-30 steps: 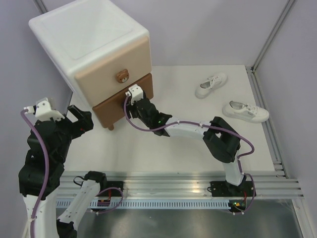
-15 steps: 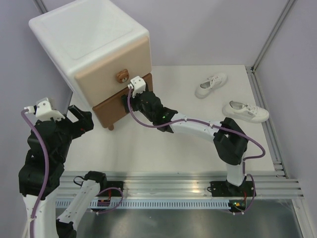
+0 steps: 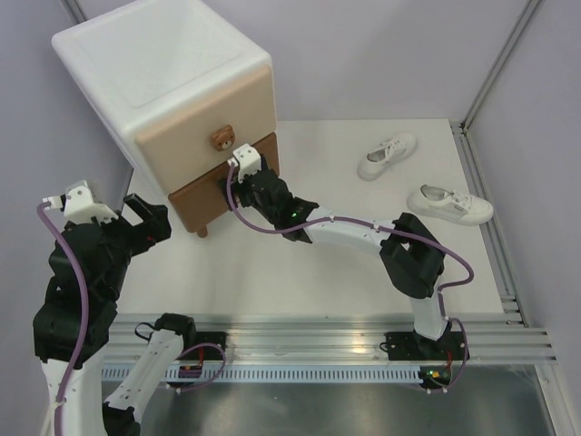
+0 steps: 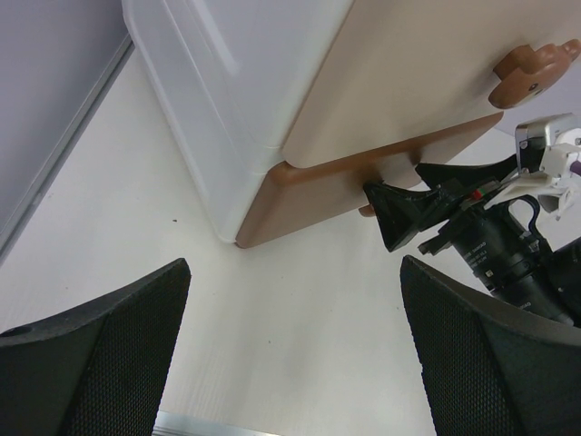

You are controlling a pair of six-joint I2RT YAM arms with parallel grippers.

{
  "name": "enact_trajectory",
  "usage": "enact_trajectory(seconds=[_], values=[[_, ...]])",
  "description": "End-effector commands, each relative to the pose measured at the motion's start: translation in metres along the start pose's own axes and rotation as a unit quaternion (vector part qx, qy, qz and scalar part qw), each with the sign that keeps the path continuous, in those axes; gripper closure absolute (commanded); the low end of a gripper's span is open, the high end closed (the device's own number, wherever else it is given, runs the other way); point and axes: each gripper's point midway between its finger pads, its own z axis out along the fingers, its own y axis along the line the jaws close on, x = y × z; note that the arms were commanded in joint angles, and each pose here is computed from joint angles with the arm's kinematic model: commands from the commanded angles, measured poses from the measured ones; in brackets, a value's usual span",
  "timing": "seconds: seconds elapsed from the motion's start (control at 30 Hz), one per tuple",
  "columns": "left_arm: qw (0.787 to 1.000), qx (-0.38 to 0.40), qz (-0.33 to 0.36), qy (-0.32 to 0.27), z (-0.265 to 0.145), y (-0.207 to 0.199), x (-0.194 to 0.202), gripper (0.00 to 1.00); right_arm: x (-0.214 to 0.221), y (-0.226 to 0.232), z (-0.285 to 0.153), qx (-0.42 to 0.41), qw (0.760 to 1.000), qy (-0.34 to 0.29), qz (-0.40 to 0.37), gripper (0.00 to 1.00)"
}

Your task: Place and organize the shoes in the shoe cabinet

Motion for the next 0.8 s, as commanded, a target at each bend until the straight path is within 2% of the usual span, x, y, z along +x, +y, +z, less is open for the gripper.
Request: enact_trajectory(seconds=[0.0, 0.13, 0.33, 0.4, 0.47, 0.6, 0.77], values=[[1.0, 0.001, -0.003, -0.011, -0.002, 0.0, -0.006, 0.0, -0.054, -0.006, -0.015, -0.011, 0.999, -0.044, -0.001, 0.14], [1.0, 0.002, -0.004, -0.021, -0.006, -0.001, -0.014, 0.0, -0.073, 0.001, -0.043, -0.047, 0.998, -0.03, -0.003, 0.15], [0.999, -0.002, -0.001, -0.032, -0.01, 0.0, -0.021, 0.0, -0.127, 0.001, -0.081, -0.056, 0.997, -0.047, 0.006, 0.14], [0.999, -0.003, -0.001, -0.034, -0.011, 0.001, -0.022, 0.0, -0.151, 0.002, -0.084, -0.058, 0.996, -0.061, 0.011, 0.14], [0.999, -0.004, -0.002, -0.036, -0.011, 0.001, -0.024, 0.0, -0.149, 0.004, -0.082, -0.057, 0.997, -0.044, 0.006, 0.14], [0.999, -0.004, -0.001, -0.035, -0.012, 0.001, -0.023, 0.0, -0.178, 0.011, -0.08, -0.063, 0.996, -0.064, 0.014, 0.13], [0.999, -0.006, -0.001, -0.033, -0.012, 0.002, -0.022, 0.0, -0.176, 0.017, -0.065, -0.061, 0.996, -0.059, 0.018, 0.14]])
